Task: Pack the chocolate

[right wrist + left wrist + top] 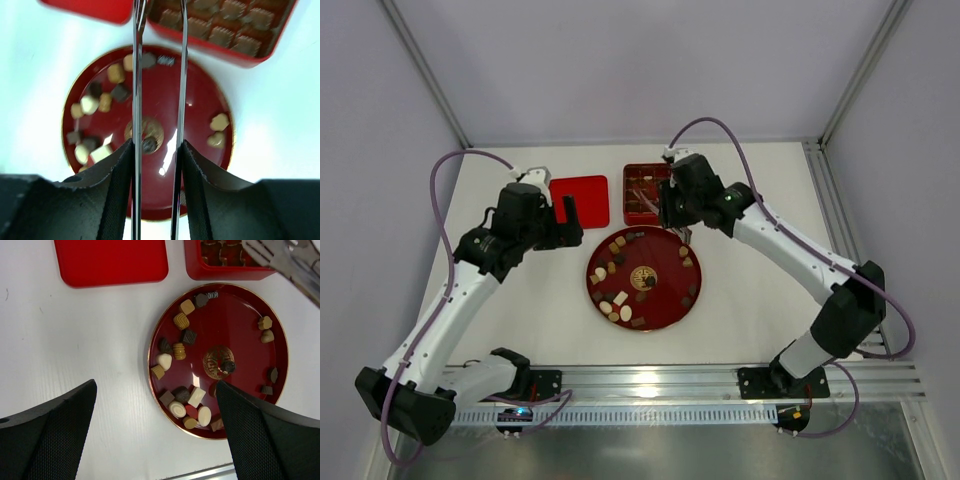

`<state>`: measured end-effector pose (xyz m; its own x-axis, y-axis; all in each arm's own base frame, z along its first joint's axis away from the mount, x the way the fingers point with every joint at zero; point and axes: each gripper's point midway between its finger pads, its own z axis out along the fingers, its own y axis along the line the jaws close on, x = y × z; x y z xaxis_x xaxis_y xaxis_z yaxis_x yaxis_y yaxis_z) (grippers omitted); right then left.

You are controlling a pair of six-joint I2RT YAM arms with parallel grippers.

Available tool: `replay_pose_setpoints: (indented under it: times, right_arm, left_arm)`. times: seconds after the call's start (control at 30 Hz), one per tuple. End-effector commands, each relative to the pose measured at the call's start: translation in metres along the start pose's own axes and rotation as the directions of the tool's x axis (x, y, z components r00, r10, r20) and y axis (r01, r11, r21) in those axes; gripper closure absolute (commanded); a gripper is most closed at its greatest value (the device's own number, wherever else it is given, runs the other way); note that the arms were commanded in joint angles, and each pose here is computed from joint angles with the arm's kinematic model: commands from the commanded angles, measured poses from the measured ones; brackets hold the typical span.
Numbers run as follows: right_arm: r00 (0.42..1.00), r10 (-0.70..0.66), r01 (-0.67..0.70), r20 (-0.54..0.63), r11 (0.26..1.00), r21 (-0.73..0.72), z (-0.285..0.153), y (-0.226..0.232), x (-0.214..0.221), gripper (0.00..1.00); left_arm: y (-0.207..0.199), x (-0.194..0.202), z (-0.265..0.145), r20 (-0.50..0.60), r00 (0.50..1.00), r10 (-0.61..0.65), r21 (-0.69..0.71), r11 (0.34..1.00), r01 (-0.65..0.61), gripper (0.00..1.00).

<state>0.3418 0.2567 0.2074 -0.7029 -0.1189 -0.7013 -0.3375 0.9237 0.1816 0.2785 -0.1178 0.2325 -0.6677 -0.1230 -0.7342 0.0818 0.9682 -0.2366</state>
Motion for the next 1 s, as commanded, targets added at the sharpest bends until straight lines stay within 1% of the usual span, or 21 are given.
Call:
replay_pose_setpoints:
  times: [0.0,0.07,0.1,0.23,0.27,0.3,0.53,0.97]
  right_arm:
    - [1.0,-0.007,0.009,0.027,0.998,-0.065,-0.019,0.032,0.016,0.56]
    - [1.0,-0.017,0.017,0.005,0.997,-0.077,-0.02,0.041,0.033,0.56]
    - [1.0,-0.026,0.025,-0.007,0.995,-0.1,-0.022,0.053,0.041,0.56]
    - [0.997,-0.06,0.054,-0.042,0.99,-0.128,-0.016,0.074,0.059,0.55]
    - [0.997,-0.064,0.058,-0.041,0.99,-0.129,-0.015,0.078,0.057,0.56]
    - [0.995,-0.076,0.068,-0.068,0.991,-0.116,-0.01,0.077,0.063,0.56]
    - [0.989,-0.106,0.095,-0.103,0.989,-0.11,0.004,0.086,0.073,0.56]
    - [0.984,-0.129,0.115,-0.125,0.987,-0.112,0.018,0.093,0.081,0.56]
  left_arm:
    - [-0.004,-0.017,-0.01,0.051,0.999,0.008,0.012,1.0,-0.009,0.0]
    - [-0.004,-0.018,-0.012,0.057,0.998,0.005,0.011,1.0,-0.006,0.0]
    - [-0.004,-0.018,-0.012,0.057,0.998,0.003,0.013,1.0,-0.004,0.0]
    - [-0.005,-0.017,-0.011,0.053,0.999,0.001,0.015,1.0,-0.001,0.0]
    - [-0.005,-0.018,-0.011,0.054,0.999,0.0,0.015,1.0,-0.001,0.0]
    - [-0.005,-0.018,-0.012,0.055,0.998,0.0,0.017,1.0,-0.001,0.0]
    - [-0.003,-0.016,-0.013,0.052,0.999,0.002,0.009,1.0,-0.002,0.0]
    - [-0.001,-0.013,-0.013,0.049,0.999,0.001,0.003,1.0,-0.002,0.0]
